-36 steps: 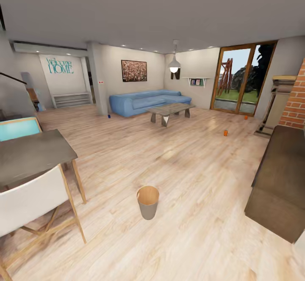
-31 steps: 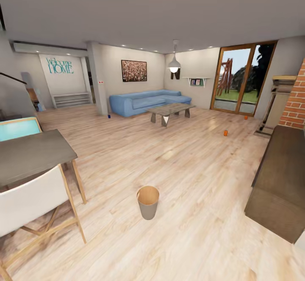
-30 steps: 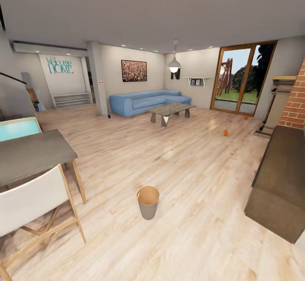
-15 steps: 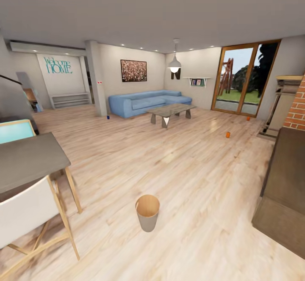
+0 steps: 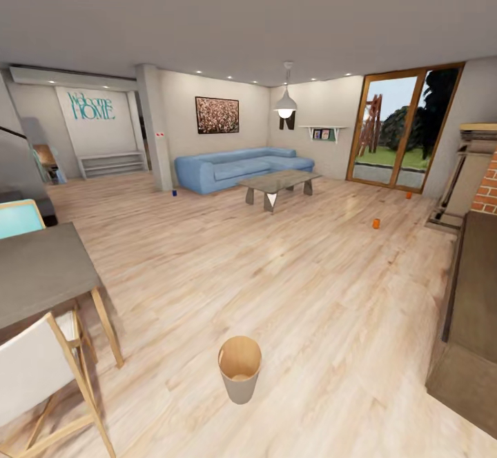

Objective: Put the three can of soda from the living room inside the tash can in the kitchen.

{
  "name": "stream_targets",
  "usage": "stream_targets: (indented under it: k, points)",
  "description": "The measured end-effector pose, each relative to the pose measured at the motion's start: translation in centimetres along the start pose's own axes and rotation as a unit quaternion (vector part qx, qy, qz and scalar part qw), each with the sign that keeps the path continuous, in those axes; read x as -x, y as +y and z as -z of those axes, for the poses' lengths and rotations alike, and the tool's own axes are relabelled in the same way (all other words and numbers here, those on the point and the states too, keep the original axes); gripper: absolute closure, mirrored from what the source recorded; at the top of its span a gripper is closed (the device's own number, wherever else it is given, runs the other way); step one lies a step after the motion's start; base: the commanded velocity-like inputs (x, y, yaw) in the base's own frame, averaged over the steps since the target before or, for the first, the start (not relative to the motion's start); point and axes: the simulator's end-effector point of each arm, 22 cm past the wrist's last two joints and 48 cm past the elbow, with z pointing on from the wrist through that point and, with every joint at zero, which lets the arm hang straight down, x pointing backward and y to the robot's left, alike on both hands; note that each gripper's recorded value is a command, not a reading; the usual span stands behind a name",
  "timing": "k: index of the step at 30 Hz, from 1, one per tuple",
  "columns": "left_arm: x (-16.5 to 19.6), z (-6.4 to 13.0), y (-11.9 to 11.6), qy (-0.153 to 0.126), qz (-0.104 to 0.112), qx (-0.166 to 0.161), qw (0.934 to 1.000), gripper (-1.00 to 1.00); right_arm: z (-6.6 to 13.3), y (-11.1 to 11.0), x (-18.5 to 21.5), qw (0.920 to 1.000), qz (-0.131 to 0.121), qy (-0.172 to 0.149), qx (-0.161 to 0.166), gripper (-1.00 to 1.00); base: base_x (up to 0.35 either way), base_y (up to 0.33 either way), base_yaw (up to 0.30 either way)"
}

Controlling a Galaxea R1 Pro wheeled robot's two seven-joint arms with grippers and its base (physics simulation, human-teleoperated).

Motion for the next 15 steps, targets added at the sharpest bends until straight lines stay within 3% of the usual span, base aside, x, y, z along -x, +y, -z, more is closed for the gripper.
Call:
stream_targets:
  k: [15]
  points:
    - [0.14, 0.00, 0.00, -0.003, -0.001, 0.000, 1.0000, -1.00, 0.00, -0.13, -0.01, 1.0000, -0.004, 0.000, -0.001, -1.00, 0.338, 0.000, 0.000]
